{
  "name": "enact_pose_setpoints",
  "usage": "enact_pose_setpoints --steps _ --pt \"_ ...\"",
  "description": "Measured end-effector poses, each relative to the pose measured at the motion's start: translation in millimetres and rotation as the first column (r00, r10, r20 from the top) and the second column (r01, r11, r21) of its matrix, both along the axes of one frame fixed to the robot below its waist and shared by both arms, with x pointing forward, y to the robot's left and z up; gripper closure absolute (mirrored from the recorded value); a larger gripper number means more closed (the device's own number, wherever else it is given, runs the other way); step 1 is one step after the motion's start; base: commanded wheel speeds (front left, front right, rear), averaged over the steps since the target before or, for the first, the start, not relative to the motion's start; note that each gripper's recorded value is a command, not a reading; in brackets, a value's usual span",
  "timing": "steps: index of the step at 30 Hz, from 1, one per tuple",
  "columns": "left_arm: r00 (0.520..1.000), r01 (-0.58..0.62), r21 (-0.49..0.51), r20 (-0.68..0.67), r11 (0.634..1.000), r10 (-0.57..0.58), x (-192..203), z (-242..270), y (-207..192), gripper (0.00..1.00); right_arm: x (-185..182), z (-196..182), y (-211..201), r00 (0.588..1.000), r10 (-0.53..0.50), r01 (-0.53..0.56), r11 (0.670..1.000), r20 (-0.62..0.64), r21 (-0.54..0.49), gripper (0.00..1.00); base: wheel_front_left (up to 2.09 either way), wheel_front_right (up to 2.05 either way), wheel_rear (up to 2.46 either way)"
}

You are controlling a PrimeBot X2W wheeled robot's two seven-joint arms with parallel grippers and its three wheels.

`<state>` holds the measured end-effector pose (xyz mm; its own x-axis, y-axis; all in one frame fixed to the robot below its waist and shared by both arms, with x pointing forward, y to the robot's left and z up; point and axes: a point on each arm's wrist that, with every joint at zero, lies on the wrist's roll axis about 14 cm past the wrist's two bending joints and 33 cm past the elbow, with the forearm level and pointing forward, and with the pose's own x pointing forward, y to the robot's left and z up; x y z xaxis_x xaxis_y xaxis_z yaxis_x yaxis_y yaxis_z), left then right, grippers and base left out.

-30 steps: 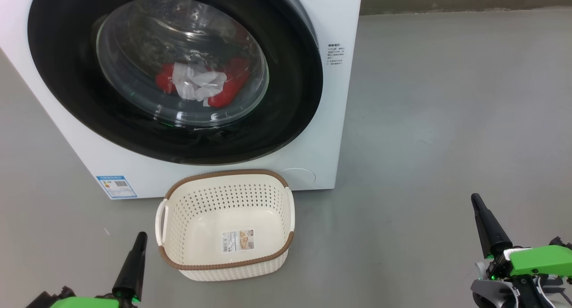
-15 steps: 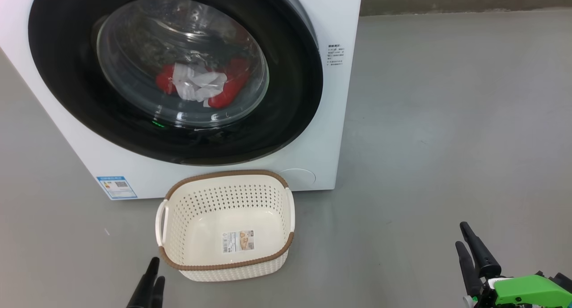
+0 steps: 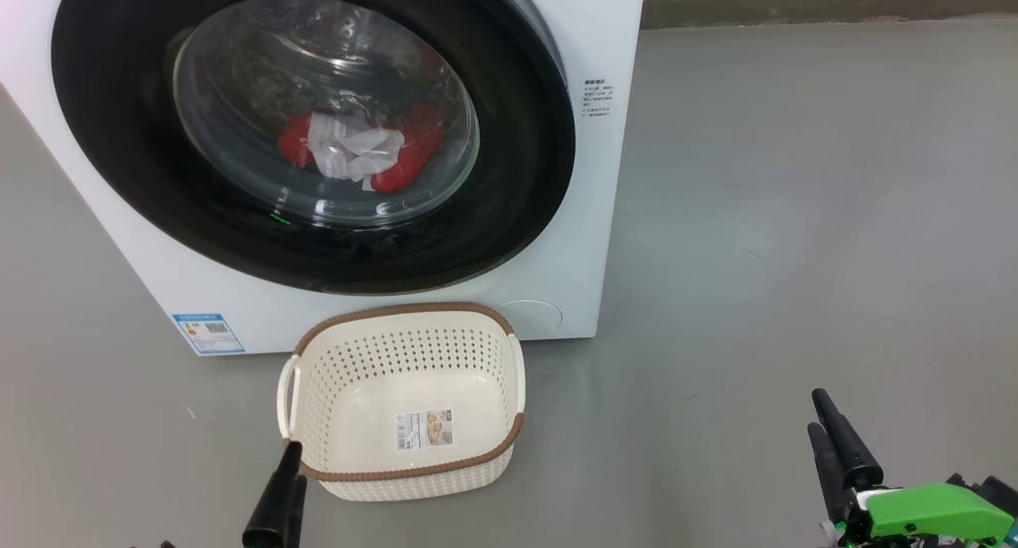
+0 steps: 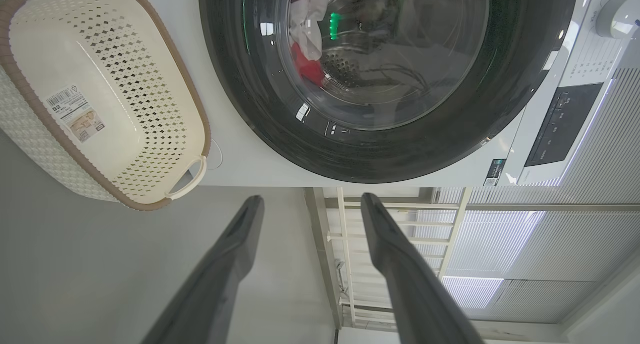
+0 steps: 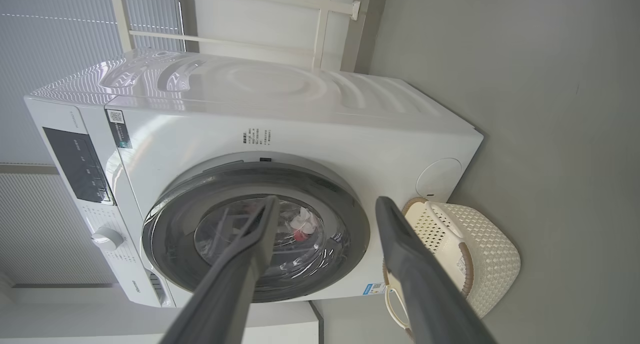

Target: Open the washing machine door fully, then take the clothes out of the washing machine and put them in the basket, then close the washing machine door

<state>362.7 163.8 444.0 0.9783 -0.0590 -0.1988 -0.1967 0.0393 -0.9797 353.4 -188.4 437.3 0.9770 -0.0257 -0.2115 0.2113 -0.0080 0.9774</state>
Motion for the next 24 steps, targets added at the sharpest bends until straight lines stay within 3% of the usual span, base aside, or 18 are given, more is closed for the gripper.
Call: enact_pose_setpoints --steps 15,24 --pt "0.999 0.033 0.199 0.030 0.979 -0.039 7 8 -4 0.00 10 9 -3 0.999 0.030 -0.026 0.979 0.016 -0.201 0.00 0.00 0.00 0.00" --pt "0.995 0.064 0.354 0.045 0.933 -0.086 14 15 -9 0.00 17 18 -5 0.998 0.045 -0.032 0.942 0.031 -0.335 0.00 0.00 0.00 0.00"
